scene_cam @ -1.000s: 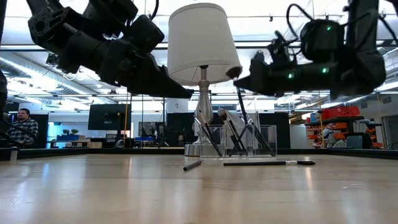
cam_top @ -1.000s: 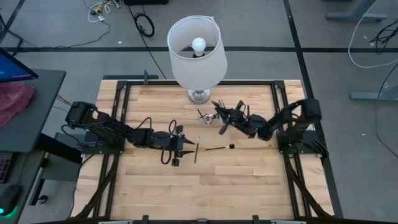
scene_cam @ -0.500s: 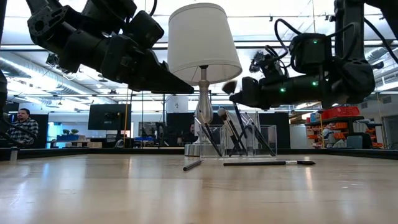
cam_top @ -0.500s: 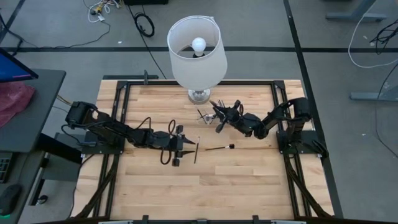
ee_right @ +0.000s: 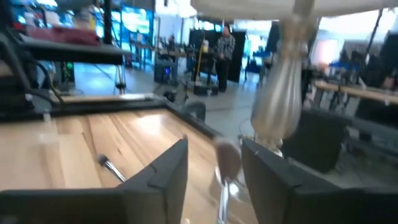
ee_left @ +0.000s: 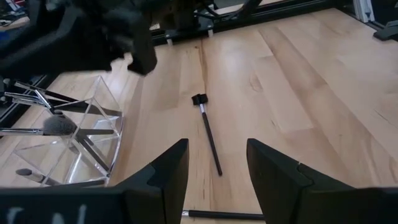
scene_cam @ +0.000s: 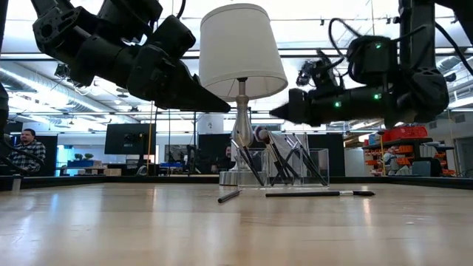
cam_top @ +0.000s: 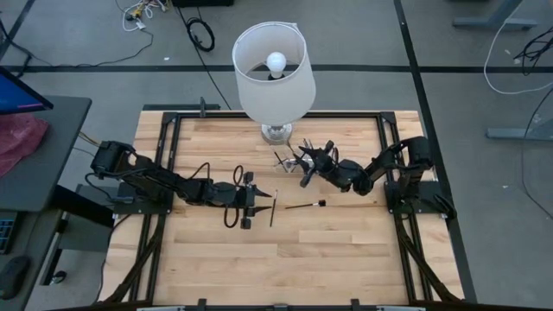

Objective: Put items in baskets/containers
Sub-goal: Put the black eyeshadow brush into the transparent organizer

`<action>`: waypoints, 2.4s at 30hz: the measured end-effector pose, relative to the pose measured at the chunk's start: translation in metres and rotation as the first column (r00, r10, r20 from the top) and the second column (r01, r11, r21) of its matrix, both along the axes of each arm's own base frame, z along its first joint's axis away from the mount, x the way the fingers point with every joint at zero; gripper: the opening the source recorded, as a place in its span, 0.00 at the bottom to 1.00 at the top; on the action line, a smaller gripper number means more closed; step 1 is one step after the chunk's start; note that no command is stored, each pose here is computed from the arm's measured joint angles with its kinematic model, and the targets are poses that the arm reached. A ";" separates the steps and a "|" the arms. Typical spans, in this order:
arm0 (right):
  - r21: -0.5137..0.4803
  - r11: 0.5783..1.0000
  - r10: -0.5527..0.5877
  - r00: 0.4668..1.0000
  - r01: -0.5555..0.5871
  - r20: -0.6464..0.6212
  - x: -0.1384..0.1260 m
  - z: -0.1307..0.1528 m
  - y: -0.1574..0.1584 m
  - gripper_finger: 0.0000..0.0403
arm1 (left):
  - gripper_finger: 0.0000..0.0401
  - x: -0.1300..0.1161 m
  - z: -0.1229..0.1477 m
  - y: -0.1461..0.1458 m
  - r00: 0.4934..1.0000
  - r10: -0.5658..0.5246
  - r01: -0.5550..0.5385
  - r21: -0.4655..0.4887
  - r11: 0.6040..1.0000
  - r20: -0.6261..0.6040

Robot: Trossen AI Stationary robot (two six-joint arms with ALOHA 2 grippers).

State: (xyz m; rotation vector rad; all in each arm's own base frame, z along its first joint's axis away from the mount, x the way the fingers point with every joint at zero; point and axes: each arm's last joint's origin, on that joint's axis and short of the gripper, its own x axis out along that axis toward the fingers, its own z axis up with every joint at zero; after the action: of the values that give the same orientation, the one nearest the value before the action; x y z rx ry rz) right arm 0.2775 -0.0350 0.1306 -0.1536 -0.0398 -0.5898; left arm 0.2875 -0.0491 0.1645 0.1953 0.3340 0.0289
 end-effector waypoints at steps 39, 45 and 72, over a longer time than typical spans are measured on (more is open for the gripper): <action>0.345 0.776 0.627 0.709 -0.528 -0.323 -0.027 0.023 0.094 0.45 | 0.41 0.001 0.002 0.000 1.000 0.001 -0.001 -0.005 1.000 0.019; 0.345 0.777 0.625 0.710 -0.527 -0.324 -0.027 0.023 0.094 0.45 | 0.41 0.001 0.003 0.000 0.999 0.039 -0.035 -0.140 0.990 0.029; 0.342 0.784 0.612 0.736 -0.517 -0.289 -0.024 0.026 0.089 0.45 | 0.41 0.057 -0.064 -0.001 0.887 0.423 -0.461 -0.404 0.790 -0.185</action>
State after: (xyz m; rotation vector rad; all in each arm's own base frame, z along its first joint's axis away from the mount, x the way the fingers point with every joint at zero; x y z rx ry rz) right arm 0.2532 0.0537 0.1568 -0.0122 0.3636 0.0717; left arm 0.3443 -0.0505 0.1009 -0.3398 0.4577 0.4123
